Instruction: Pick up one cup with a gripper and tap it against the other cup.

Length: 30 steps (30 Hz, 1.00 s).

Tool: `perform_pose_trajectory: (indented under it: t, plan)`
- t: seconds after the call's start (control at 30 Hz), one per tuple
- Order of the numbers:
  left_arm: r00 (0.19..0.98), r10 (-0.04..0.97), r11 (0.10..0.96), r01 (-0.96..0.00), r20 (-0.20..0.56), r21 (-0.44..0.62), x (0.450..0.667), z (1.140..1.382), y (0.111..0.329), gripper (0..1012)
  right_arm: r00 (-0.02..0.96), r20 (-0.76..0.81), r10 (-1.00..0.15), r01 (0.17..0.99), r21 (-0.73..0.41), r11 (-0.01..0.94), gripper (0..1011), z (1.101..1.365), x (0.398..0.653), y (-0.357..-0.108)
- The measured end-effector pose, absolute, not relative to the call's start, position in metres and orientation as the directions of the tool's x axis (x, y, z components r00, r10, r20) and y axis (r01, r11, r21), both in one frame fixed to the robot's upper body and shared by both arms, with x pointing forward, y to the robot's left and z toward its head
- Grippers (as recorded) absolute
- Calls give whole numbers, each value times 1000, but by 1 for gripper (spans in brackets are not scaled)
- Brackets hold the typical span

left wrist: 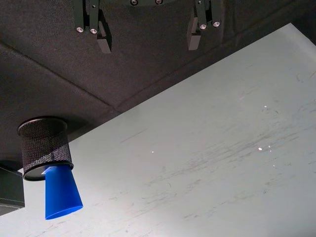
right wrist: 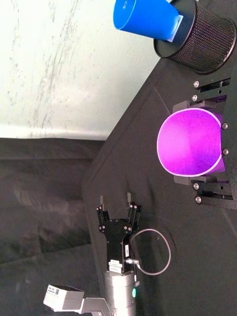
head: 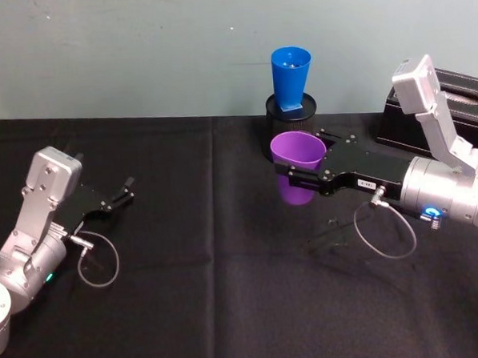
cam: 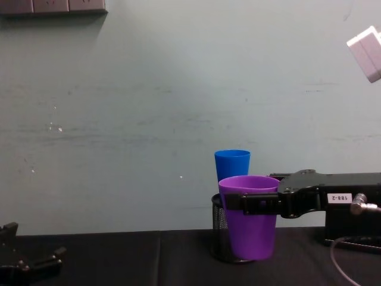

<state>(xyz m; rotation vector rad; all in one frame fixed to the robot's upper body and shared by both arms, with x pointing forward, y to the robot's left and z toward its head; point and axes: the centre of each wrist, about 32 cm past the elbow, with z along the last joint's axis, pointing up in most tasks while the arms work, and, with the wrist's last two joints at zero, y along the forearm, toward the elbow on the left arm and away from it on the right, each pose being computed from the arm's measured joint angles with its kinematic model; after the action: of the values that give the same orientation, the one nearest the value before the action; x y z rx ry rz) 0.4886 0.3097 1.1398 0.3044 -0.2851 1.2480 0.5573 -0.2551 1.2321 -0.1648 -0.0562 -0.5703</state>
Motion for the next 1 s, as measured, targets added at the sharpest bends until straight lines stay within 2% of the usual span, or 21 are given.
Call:
perform_pose_trajectory:
  t: [1.0]
  plan:
    - [292, 880, 287, -955, 374, 70, 489, 1140, 310, 1004, 841, 99, -532, 541, -140, 829, 724, 1232, 557, -255]
